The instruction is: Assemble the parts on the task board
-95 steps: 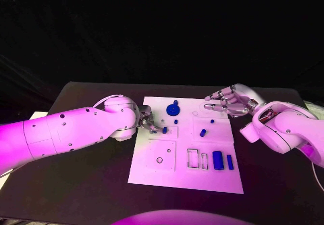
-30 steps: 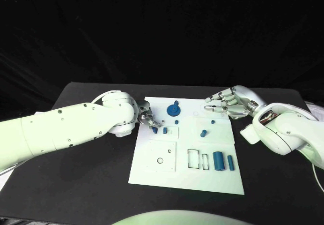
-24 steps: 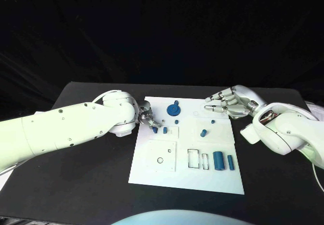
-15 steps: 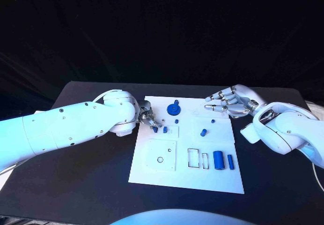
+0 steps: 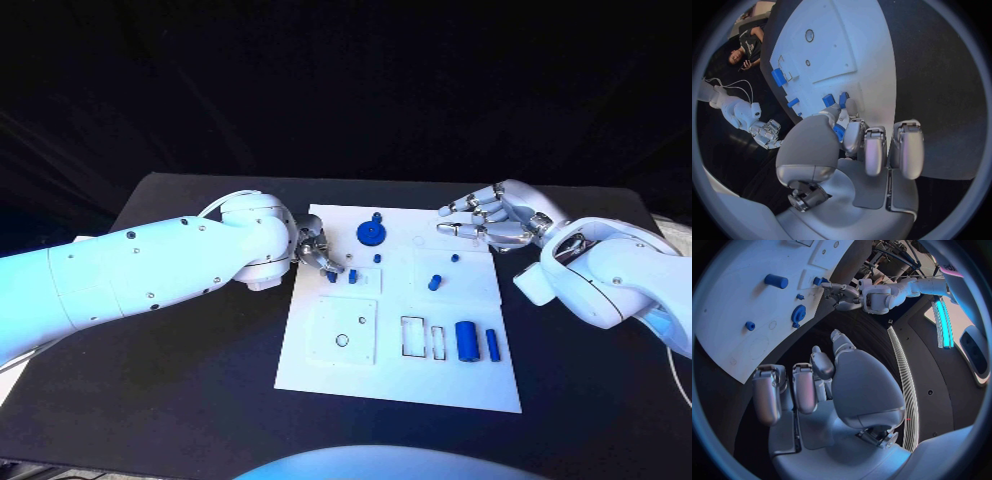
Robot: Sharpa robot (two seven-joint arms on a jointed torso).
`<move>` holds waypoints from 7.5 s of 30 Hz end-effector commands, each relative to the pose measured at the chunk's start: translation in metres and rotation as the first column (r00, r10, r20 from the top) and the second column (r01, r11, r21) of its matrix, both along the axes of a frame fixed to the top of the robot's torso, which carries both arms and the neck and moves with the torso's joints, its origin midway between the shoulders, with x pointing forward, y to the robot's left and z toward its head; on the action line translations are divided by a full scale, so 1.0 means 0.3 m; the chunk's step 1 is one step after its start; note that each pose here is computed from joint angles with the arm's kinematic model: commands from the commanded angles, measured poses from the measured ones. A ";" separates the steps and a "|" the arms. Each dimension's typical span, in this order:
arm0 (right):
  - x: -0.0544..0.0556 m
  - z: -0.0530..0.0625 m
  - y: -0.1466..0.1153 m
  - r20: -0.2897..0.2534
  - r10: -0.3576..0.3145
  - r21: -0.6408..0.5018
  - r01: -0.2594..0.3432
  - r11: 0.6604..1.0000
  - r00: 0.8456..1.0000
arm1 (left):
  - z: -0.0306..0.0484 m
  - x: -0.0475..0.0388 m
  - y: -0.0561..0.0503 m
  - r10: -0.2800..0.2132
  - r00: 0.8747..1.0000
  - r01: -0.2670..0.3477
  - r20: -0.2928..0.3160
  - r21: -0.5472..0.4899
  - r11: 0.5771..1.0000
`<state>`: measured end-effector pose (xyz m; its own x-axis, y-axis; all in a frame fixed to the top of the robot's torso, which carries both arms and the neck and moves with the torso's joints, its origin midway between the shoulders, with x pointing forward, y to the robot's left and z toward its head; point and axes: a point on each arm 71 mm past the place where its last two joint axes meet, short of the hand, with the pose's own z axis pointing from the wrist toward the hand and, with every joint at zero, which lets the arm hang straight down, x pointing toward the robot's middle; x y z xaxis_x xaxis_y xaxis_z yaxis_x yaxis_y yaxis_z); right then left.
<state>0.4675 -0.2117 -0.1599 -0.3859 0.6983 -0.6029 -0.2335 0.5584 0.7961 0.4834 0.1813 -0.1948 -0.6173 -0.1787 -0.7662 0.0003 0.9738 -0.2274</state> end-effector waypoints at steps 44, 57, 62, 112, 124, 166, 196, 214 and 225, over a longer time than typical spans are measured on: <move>-0.001 -0.001 0.005 0.000 0.015 -0.002 -0.015 1.000 1.000 | 0.005 -0.005 -0.011 0.046 0.999 -0.046 -0.001 -0.029 0.999; 0.000 -0.001 0.005 0.001 0.014 0.000 -0.014 1.000 1.000 | 0.032 -0.015 -0.013 0.041 0.994 -0.030 0.097 -0.113 0.993; 0.000 -0.001 0.004 0.001 0.014 0.000 -0.014 1.000 1.000 | 0.040 -0.025 -0.013 0.010 0.988 0.005 0.153 -0.098 0.995; 0.000 -0.005 0.003 -0.002 0.016 0.002 -0.016 1.000 1.000 | -0.033 -0.081 -0.035 -0.215 0.920 0.186 0.327 0.118 0.975; 0.000 -0.006 0.002 -0.002 0.016 0.002 -0.016 1.000 1.000 | -0.033 -0.089 -0.031 -0.218 0.923 0.189 0.317 0.119 0.975; -0.004 -0.006 -0.002 -0.002 0.013 0.002 -0.013 1.000 1.000 | -0.043 -0.093 -0.019 -0.153 0.953 0.131 0.263 0.097 0.987; -0.005 -0.006 -0.004 -0.002 0.011 0.002 -0.011 1.000 1.000 | -0.039 -0.084 -0.030 -0.110 0.952 0.090 0.286 0.083 0.992; -0.005 -0.006 -0.003 -0.004 0.015 0.001 -0.015 1.000 1.000 | -0.049 -0.085 -0.028 -0.109 0.962 0.085 0.251 0.104 0.991; -0.005 -0.006 -0.002 -0.003 0.015 0.001 -0.015 1.000 1.000 | -0.045 -0.082 -0.028 -0.089 0.960 0.067 0.266 0.093 0.993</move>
